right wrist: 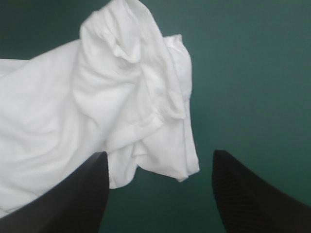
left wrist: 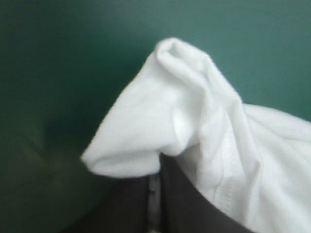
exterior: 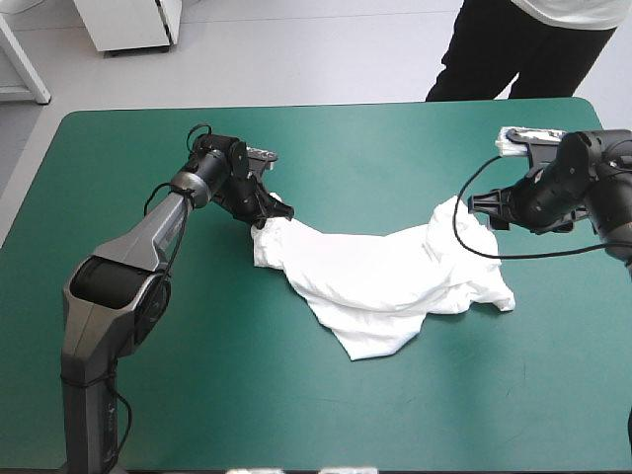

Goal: Fold the cloth

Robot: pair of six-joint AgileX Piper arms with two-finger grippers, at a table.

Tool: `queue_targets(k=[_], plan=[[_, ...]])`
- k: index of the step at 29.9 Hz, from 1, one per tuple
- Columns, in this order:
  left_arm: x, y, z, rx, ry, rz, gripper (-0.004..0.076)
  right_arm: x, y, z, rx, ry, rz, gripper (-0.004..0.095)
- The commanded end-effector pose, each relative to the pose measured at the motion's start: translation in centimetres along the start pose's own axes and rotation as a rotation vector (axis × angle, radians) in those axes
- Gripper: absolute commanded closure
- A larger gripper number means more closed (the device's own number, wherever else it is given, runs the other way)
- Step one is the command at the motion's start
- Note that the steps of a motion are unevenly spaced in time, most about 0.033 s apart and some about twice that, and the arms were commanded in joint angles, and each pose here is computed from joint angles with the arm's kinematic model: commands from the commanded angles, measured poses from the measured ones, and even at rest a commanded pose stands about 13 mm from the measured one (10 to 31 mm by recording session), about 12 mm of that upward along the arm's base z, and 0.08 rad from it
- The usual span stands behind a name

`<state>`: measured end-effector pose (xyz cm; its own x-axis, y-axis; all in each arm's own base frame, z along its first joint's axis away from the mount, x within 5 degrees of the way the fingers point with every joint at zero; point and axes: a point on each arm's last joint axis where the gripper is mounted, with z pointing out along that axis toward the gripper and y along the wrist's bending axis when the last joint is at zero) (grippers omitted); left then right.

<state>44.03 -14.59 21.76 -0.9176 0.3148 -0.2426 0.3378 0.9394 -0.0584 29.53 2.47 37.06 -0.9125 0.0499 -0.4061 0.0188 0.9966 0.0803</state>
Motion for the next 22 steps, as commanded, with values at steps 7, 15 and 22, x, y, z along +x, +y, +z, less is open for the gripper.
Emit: queue_targets(k=[7,15,22], plan=[[-0.4,-0.2,-3.2,0.007,-0.073,-0.001,0.0734,3.3,-2.1,4.5,0.019,0.081,0.050,0.0331],[-0.4,-0.2,-3.2,0.007,-0.072,-0.001,0.0734,5.9,-3.1,10.4,0.045,0.187,0.070,0.0331],[-0.3,-0.2,-3.2,0.008,-0.066,-0.001,0.0734,5.5,-3.2,13.5,0.039,0.224,0.080,0.0335]])
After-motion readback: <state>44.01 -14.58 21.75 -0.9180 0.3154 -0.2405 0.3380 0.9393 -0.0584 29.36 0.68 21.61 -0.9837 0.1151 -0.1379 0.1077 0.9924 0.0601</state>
